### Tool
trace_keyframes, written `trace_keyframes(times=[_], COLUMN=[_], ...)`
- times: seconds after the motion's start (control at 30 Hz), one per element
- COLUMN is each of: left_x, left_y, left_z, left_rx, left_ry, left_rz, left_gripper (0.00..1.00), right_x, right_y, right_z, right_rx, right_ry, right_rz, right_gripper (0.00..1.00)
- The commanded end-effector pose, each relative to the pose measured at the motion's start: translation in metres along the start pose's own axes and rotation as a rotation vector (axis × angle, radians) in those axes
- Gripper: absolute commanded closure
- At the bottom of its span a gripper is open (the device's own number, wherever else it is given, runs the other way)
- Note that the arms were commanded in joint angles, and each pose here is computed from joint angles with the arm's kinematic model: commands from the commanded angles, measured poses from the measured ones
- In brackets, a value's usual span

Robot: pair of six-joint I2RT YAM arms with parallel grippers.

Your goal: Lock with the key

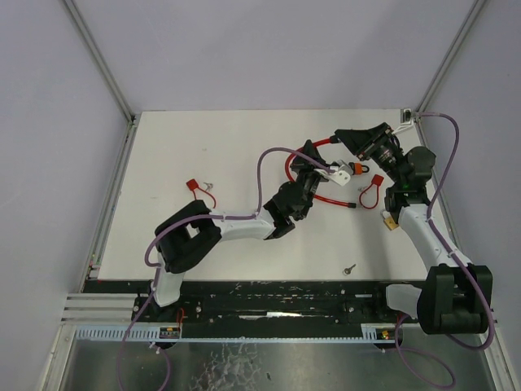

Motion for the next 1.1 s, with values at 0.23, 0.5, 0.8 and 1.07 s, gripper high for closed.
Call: trace_keyframes(times=[0.23, 0.5, 0.8, 1.07], left_x=[0.007, 0.021, 0.042, 0.051], left_y=[0.027, 0.029, 0.023, 0.018], left_z=[0.015, 0.016, 0.049, 0.033], left_rx=[0.064, 0.181, 0.494, 0.795], left_ry=[0.016, -0.26, -0.722, -1.208], left_rz=[-0.118, -0.224, -0.351, -0.33], left_gripper=[0.67, 0.24, 0.22, 0.23], right_x=[0.006, 0.009, 0.01, 0.011], right_y=[0.011, 0.011, 0.007, 0.0], right_z=[0.034, 0.04, 0.049, 0.062], right_rx=[0.162, 0.179, 0.188, 0.222], right_ry=[0.12, 0.157, 0.208, 0.265], right_rz=[-0.021, -0.009, 0.025, 0.092], right_gripper=[0.96, 1.0, 1.0, 1.0])
Point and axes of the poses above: each gripper's point midway between its finger pads, its own x axis back along the fingers, its own z axis along the line the jaws close on, y = z × x, the point moved 1 cm from there along x, back along the fingers, and after that the axes turned 10 degrees about -x, right-handed, at the moved point
